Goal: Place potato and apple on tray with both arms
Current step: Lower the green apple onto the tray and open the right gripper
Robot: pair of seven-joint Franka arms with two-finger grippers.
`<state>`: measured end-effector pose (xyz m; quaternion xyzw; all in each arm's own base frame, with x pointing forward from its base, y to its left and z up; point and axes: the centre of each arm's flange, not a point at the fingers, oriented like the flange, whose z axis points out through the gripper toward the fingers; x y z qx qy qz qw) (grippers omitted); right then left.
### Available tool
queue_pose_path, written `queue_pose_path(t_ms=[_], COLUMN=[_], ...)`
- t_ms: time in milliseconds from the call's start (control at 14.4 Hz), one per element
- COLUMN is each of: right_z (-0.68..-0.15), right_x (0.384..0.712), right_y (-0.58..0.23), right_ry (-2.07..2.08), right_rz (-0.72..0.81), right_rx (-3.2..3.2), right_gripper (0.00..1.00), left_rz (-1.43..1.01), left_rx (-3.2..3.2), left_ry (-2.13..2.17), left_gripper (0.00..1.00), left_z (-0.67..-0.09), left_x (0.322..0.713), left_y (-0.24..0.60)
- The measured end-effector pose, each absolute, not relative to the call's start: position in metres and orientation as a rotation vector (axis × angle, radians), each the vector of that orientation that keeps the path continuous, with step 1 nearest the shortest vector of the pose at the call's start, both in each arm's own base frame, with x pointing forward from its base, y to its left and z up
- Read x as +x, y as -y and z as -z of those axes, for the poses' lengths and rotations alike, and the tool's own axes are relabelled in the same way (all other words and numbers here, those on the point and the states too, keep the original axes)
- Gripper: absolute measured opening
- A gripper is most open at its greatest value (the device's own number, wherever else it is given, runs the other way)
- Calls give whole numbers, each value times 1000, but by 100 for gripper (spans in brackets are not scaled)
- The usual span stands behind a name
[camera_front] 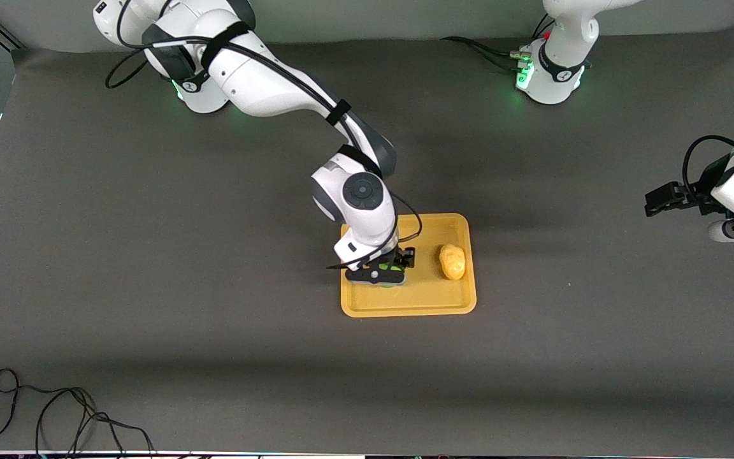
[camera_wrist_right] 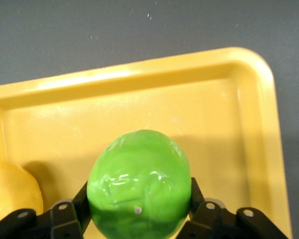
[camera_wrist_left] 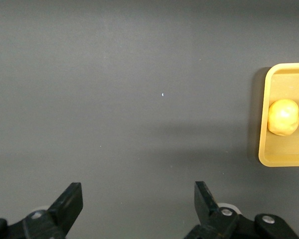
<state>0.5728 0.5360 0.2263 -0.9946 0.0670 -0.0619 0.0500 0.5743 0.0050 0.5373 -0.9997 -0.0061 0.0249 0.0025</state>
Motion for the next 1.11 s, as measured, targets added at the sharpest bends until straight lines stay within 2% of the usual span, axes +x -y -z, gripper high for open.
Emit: queue_pose_path(t_ms=[624, 832, 971, 1040, 1110], right_z=[-192, -191, -191, -192, -193], right_x=[559, 559, 559, 559, 560], right_y=[-541, -542, -542, -542, -542], right_ry=[-232, -255, -259, -259, -259], right_rz=[147, 147, 147, 148, 150], right_rx=[-3071, -3069, -3069, -3068, -3066], right_gripper=[75, 78, 96, 100, 100], left_rz=[-81, -82, -84, -88, -93], left_rx=[-3136, -3136, -3136, -3136, -3136], left_ry=[-6, -6, -6, -7, -7], left_gripper=[100, 100, 100, 100, 100], left_z=[-536, -536, -536, -534, -533], left_x=[574, 574, 574, 574, 573], left_y=[-6, -6, -6, -6, -6])
